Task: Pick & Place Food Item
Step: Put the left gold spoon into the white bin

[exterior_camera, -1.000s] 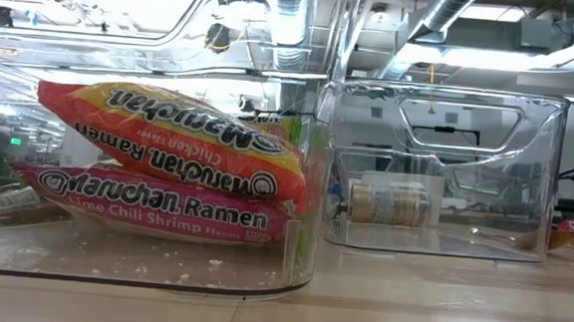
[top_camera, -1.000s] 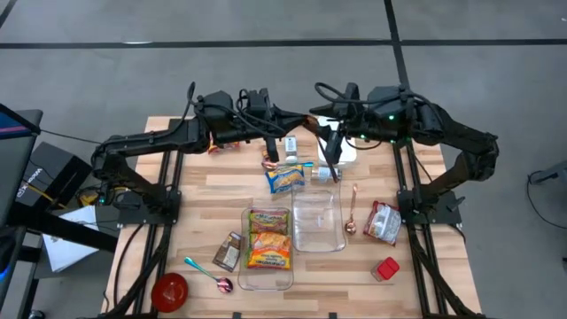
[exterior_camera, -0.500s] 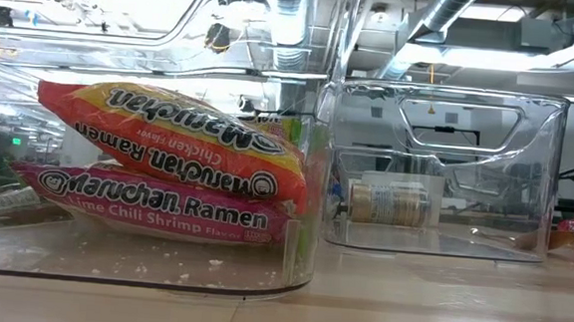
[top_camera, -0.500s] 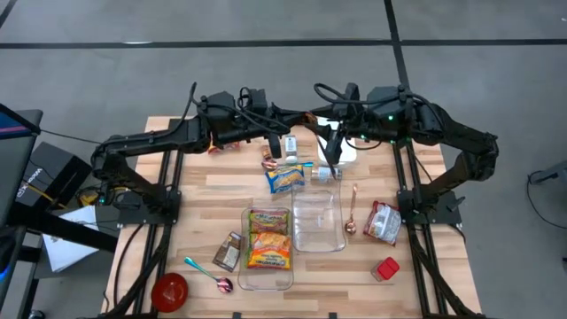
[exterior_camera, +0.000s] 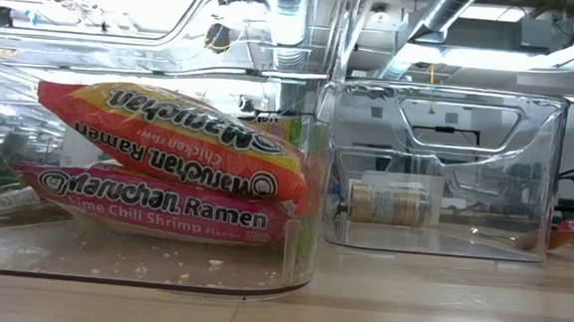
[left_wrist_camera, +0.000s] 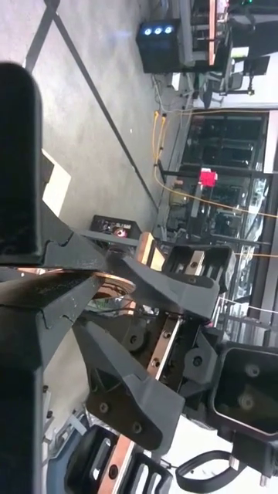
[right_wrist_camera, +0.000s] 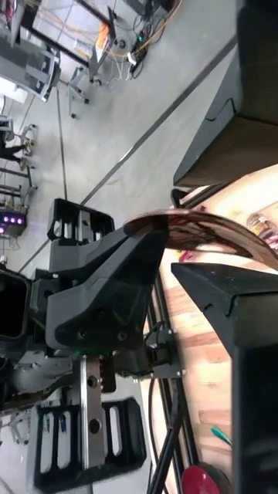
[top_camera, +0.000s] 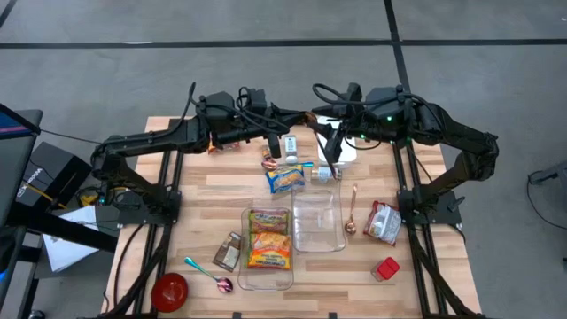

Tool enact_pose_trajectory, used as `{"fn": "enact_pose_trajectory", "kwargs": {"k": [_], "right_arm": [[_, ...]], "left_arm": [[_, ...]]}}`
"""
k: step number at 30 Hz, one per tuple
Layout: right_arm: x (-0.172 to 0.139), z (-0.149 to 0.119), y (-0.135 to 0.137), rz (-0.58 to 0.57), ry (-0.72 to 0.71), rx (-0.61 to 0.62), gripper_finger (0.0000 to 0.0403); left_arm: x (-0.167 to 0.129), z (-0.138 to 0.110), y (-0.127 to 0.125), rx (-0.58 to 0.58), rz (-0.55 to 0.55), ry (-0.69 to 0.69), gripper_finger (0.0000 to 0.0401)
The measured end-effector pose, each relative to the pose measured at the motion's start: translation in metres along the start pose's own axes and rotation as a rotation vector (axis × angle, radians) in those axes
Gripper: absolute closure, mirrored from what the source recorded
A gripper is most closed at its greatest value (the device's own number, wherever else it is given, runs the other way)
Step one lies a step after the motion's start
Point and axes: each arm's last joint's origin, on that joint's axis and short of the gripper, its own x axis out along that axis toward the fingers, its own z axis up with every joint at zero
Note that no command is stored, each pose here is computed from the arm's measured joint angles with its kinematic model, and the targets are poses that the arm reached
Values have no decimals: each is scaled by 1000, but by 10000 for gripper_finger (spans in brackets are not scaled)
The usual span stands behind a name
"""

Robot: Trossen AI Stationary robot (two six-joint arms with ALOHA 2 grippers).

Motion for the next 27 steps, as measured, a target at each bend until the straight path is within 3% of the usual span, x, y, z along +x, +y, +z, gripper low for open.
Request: {"fn": "enact_pose_trajectory", "kwargs": {"k": [15, 27], "right_arm": [[0, -2, 0, -12, 17, -7, 274], [0, -2, -1, -39, 16, -7, 278]], "left_arm": [[0, 0, 1, -34, 31, -4, 401], [0, 0, 1, -34, 31, -3, 401]]}}
